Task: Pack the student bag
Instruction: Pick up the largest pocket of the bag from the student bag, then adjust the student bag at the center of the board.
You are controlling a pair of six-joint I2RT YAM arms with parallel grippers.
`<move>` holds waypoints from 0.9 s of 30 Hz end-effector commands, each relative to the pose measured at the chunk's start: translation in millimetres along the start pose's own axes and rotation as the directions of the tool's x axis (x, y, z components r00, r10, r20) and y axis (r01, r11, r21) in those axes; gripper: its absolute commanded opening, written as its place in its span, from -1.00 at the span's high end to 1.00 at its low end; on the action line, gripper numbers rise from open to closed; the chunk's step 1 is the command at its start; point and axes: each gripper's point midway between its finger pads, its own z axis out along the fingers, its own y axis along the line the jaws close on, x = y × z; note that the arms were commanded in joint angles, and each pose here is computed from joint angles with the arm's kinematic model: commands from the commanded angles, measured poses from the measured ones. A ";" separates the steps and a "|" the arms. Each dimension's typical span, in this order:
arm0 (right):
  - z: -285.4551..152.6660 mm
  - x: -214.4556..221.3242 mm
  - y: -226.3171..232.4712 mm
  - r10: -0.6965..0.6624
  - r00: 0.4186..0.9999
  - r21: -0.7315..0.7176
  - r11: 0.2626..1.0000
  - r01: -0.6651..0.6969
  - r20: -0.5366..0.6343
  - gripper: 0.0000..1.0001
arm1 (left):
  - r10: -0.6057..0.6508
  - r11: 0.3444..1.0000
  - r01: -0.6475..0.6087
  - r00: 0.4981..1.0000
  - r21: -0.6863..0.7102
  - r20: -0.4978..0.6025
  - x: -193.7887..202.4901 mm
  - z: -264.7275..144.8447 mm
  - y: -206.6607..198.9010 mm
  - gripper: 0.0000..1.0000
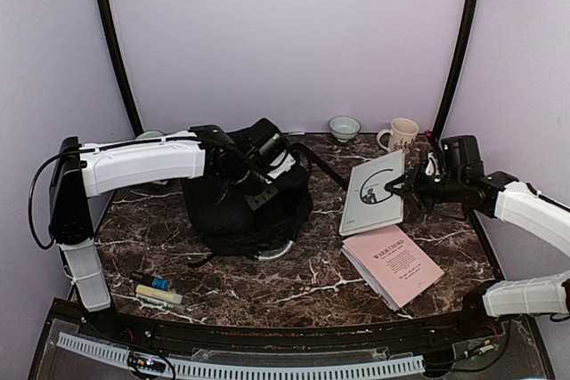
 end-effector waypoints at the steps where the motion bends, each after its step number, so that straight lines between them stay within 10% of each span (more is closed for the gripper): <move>1: -9.0 -0.8 89.5 -0.158 0.987 -0.291 0.945 0.151 0.000 1.00 | -0.142 0.990 0.139 0.969 0.030 0.202 -50.9 -54.3 26.5 1.00; 15: 22.4 60.3 152.0 -0.298 0.930 -0.448 0.876 0.176 -0.217 1.00 | -0.260 0.963 0.227 0.925 0.146 0.277 -103.6 -68.8 28.2 1.00; 22: 6.9 20.7 104.0 -0.242 0.965 -0.076 0.969 0.235 -0.103 1.00 | -0.310 0.951 0.304 0.929 0.058 0.201 -92.3 -47.0 52.4 1.00; 27: -8.9 28.6 110.8 -0.219 0.968 -0.139 0.970 0.201 -0.122 1.00 | -0.337 0.942 0.330 0.919 0.069 0.204 -96.9 -41.6 57.0 1.00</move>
